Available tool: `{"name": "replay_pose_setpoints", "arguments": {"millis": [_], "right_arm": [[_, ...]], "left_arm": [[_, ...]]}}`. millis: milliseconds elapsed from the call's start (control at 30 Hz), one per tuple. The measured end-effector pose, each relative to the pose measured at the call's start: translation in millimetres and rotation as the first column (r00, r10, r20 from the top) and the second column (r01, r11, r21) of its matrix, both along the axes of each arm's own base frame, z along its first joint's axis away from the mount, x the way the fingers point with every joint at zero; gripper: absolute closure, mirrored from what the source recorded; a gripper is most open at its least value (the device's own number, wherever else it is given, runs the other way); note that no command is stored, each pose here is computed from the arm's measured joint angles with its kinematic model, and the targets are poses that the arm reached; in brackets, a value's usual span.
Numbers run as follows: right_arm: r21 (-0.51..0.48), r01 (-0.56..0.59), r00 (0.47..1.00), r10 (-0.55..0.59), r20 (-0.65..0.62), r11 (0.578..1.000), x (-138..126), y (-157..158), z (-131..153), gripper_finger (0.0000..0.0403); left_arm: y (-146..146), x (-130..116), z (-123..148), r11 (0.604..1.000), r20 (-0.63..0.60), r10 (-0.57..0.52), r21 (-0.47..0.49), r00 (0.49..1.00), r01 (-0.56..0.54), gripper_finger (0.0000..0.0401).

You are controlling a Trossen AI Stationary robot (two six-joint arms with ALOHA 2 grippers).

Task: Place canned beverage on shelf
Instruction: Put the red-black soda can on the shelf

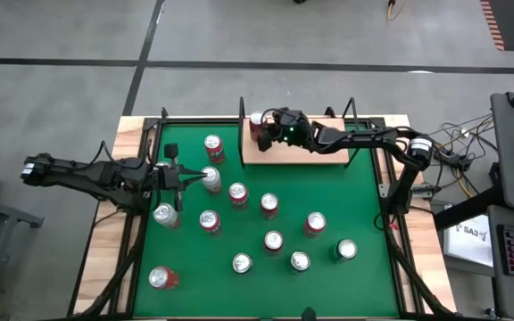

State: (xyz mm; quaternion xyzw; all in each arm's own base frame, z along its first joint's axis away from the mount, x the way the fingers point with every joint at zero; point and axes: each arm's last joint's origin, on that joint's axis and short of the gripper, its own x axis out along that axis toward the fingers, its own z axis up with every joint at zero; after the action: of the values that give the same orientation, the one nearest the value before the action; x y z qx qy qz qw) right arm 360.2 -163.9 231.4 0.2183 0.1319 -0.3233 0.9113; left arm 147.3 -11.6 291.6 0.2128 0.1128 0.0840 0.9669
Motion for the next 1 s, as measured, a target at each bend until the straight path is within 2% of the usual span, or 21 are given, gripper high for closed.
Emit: {"name": "replay_pose_setpoints", "arguments": {"millis": [400,1000], "right_arm": [[0.006,-0.042,0.999,0.042,-0.013,0.999,5,12,-1,0.039],[-0.032,0.026,0.998,-0.028,-0.053,0.999,-2,-1,-2,0.039]], "left_arm": [[0,0,0,1.0,0.0,0.0,0.0,1.0,0.0,0.0401],[0,0,0,1.0,0.0,0.0,0.0,1.0,0.0,0.0401]]}}
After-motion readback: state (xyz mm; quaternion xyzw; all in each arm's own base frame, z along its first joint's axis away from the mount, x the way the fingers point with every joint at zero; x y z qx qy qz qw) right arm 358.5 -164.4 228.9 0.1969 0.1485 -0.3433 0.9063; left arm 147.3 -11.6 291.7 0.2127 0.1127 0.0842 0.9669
